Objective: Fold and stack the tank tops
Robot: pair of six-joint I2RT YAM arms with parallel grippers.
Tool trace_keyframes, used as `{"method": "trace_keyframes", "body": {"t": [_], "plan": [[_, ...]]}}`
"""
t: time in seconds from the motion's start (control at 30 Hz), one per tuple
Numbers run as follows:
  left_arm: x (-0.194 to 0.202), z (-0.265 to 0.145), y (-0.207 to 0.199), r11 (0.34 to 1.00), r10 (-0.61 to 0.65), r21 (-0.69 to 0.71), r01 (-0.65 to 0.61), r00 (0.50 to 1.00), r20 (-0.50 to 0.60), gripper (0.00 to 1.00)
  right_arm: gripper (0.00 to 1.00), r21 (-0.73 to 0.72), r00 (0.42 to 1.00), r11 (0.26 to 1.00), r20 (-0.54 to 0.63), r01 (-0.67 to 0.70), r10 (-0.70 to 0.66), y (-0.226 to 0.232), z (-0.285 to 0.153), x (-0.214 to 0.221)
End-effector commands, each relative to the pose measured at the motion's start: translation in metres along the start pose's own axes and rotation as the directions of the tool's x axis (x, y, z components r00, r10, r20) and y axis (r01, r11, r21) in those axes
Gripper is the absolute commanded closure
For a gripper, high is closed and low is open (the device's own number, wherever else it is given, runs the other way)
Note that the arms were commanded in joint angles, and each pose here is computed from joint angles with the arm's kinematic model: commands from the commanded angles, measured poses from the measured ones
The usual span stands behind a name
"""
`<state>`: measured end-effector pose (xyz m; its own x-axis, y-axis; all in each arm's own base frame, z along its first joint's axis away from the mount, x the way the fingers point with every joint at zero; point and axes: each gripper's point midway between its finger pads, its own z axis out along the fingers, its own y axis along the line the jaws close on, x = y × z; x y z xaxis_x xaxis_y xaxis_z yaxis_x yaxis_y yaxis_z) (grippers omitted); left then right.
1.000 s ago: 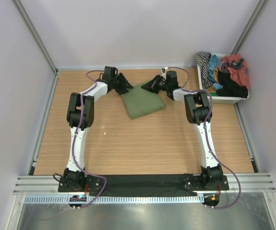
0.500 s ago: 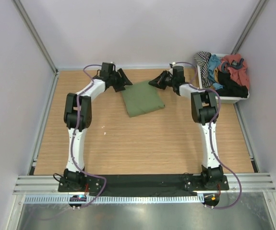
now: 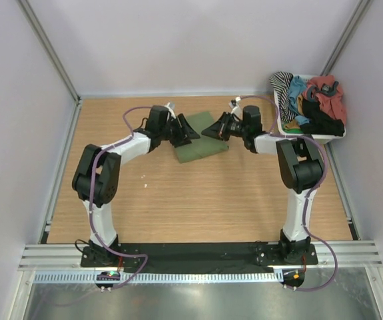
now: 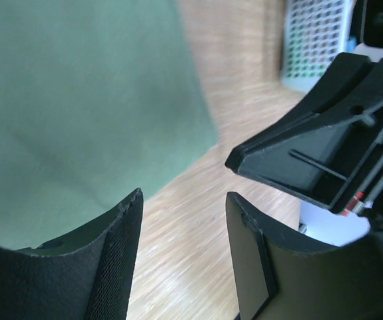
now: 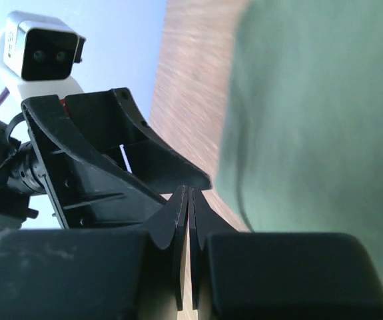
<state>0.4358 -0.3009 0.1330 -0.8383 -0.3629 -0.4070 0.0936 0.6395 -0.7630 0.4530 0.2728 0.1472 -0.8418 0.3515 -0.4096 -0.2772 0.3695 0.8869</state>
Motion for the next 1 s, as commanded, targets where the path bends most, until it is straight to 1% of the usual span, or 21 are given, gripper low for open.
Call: {"method": "trace_keyframes", "body": {"t": [0.0, 0.03, 0.07, 0.13, 0.17, 0.27, 0.33, 0.43, 0.47, 0.5, 0.53, 0.57, 0.6, 0.63, 0.67, 0.7, 0.73, 0.77, 0.87, 0.9, 0.97], "plan": [[0.008, 0.003, 0.007, 0.993, -0.090, 0.074, 0.090, 0.996, -0.003, 0.47, 0.92, -0.067, 0.997, 0.995, -0.016, -0.077, 0.076, -0.023, 0.001, 0.019], [0.015, 0.007, 0.016, 0.992, -0.103, 0.065, 0.104, 0.994, -0.019, 0.47, 0.92, -0.060, 0.990, 0.988, -0.027, -0.139, 0.138, -0.033, 0.002, 0.028], [0.024, 0.010, 0.026, 0.992, -0.112, 0.053, 0.114, 0.993, -0.034, 0.48, 0.93, -0.089, 0.990, 0.986, -0.016, -0.141, 0.140, -0.039, 0.004, 0.030], [0.039, 0.014, 0.050, 0.991, -0.135, 0.005, 0.136, 0.989, -0.057, 0.48, 0.93, -0.085, 0.981, 0.977, -0.011, -0.193, 0.193, -0.054, 0.001, 0.037], [0.040, 0.014, 0.061, 0.989, -0.148, -0.019, 0.148, 0.988, -0.050, 0.49, 0.94, -0.057, 0.974, 0.972, -0.007, -0.227, 0.227, -0.072, -0.001, 0.039], [0.053, 0.015, 0.091, 0.981, -0.182, -0.086, 0.176, 0.981, -0.069, 0.49, 0.96, 0.001, 0.958, 0.958, 0.035, -0.286, 0.285, -0.101, -0.012, 0.035], [0.054, 0.011, 0.108, 0.974, -0.201, -0.118, 0.193, 0.978, -0.062, 0.50, 0.96, 0.020, 0.951, 0.952, 0.072, -0.304, 0.302, -0.111, -0.021, 0.031], [0.049, 0.000, 0.121, 0.969, -0.200, -0.155, 0.192, 0.979, -0.032, 0.50, 0.95, 0.049, 0.953, 0.956, 0.111, -0.290, 0.283, -0.110, -0.035, 0.022], [0.043, -0.006, 0.115, 0.975, -0.164, -0.152, 0.160, 0.986, -0.020, 0.50, 0.93, 0.071, 0.963, 0.966, 0.129, -0.248, 0.238, -0.112, -0.037, 0.018], [0.040, -0.011, 0.118, 0.971, -0.156, -0.185, 0.152, 0.988, -0.007, 0.48, 0.92, 0.073, 0.969, 0.974, 0.141, -0.214, 0.202, -0.099, -0.040, 0.011], [0.039, -0.015, 0.116, 0.972, -0.142, -0.191, 0.139, 0.990, -0.002, 0.46, 0.90, 0.115, 0.968, 0.968, 0.140, -0.223, 0.206, -0.103, -0.043, 0.013], [0.030, -0.023, 0.107, 0.977, -0.110, -0.183, 0.112, 0.994, 0.021, 0.42, 0.87, 0.137, 0.975, 0.974, 0.158, -0.178, 0.156, -0.101, -0.046, 0.008], [0.031, -0.028, 0.107, 0.973, -0.103, -0.204, 0.105, 0.994, 0.021, 0.39, 0.84, 0.158, 0.977, 0.975, 0.165, -0.159, 0.133, -0.099, -0.049, 0.006], [0.026, -0.032, 0.110, 0.968, -0.090, -0.231, 0.098, 0.995, 0.045, 0.37, 0.80, 0.181, 0.978, 0.973, 0.171, -0.147, 0.116, -0.091, -0.055, 0.003], [0.018, -0.040, 0.103, 0.969, -0.063, -0.233, 0.078, 0.996, 0.069, 0.33, 0.71, 0.217, 0.976, 0.967, 0.196, -0.137, 0.094, -0.092, -0.059, -0.002], [0.021, -0.045, 0.107, 0.960, -0.068, -0.266, 0.083, 0.996, 0.066, 0.31, 0.66, 0.264, 0.981, 0.957, 0.181, -0.118, 0.071, -0.096, -0.063, 0.003], [0.014, -0.049, 0.110, 0.951, -0.056, -0.298, 0.084, 0.993, 0.101, 0.29, 0.61, 0.271, 0.979, 0.959, 0.200, -0.084, 0.030, -0.083, -0.070, -0.006], [0.011, -0.053, 0.108, 0.950, -0.041, -0.304, 0.073, 0.993, 0.109, 0.27, 0.52, 0.307, 0.976, 0.949, 0.216, -0.067, 0.000, -0.084, -0.073, -0.008], [0.007, -0.058, 0.109, 0.941, -0.029, -0.332, 0.066, 0.993, 0.114, 0.25, 0.47, 0.374, 0.978, 0.927, 0.201, -0.023, -0.057, -0.080, -0.081, -0.006], [0.004, -0.059, 0.105, 0.941, -0.020, -0.333, 0.058, 0.993, 0.117, 0.25, 0.46, 0.413, 0.980, 0.910, 0.192, -0.033, -0.052, -0.085, -0.083, -0.003], [0.000, -0.061, 0.103, 0.940, -0.011, -0.338, 0.052, 0.992, 0.122, 0.25, 0.44, 0.444, 0.984, 0.896, 0.165, -0.013, -0.068, -0.088, -0.081, 0.002]]}}
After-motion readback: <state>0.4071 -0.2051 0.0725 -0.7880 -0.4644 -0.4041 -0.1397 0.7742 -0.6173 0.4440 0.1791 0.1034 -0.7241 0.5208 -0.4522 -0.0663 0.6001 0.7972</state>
